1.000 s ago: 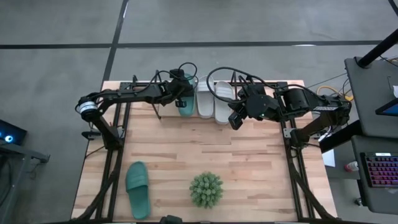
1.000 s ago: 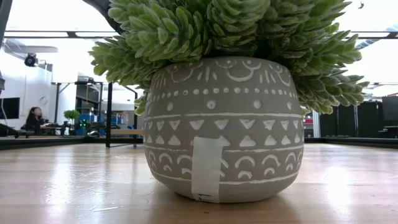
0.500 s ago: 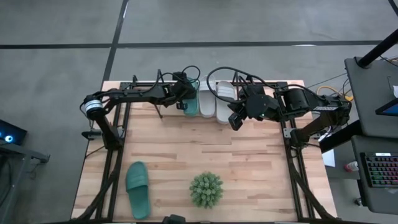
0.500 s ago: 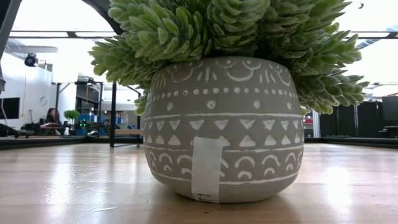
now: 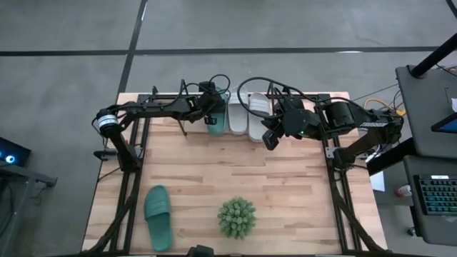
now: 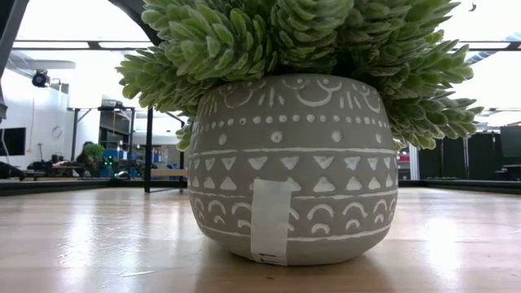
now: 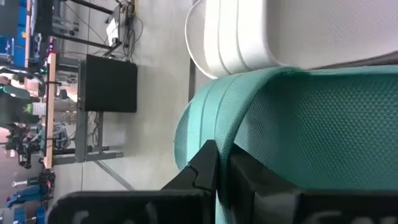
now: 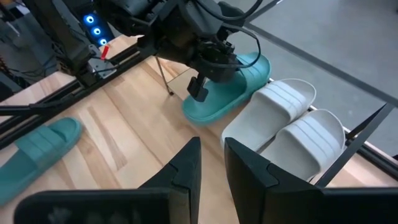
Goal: Pick and place slides into the shelf
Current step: Put the right green slipper on the shelf
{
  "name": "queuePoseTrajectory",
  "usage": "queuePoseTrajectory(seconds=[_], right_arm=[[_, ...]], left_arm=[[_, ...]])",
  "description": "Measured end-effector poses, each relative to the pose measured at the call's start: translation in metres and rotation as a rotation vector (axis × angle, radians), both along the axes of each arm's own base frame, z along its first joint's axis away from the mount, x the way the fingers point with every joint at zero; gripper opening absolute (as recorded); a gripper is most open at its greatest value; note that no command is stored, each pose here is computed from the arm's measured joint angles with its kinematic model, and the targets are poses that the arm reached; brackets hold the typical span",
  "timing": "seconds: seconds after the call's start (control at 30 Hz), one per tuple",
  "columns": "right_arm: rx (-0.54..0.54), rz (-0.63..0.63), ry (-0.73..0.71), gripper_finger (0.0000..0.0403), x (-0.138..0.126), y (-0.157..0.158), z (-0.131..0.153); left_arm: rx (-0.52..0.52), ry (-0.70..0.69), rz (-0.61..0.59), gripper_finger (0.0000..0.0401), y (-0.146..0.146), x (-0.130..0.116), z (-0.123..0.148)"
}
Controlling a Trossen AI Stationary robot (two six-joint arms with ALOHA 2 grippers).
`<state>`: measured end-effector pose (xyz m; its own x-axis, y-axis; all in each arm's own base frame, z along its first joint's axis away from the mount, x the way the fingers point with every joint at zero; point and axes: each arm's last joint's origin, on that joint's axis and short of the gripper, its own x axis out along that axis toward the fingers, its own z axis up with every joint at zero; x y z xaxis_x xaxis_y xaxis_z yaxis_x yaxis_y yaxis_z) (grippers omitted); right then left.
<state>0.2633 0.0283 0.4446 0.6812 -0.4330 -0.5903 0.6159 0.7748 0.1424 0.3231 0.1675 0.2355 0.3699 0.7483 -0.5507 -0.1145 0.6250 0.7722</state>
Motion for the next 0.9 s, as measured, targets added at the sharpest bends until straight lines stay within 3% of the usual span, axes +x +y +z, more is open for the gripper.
queuePoseTrajectory(seconds=[0.7,0.9], right_arm=[[0.016,-0.001,-0.005,0.0063,-0.001,0.003,0.0],[0.015,0.0,-0.004,0.0063,-0.001,0.003,0.0]], left_arm=[[-0.019,0.016,-0.01,0.0001,0.002,0.006,-0.013],[-0.01,-0.012,-0.014,0.0022,0.002,0.008,-0.011]])
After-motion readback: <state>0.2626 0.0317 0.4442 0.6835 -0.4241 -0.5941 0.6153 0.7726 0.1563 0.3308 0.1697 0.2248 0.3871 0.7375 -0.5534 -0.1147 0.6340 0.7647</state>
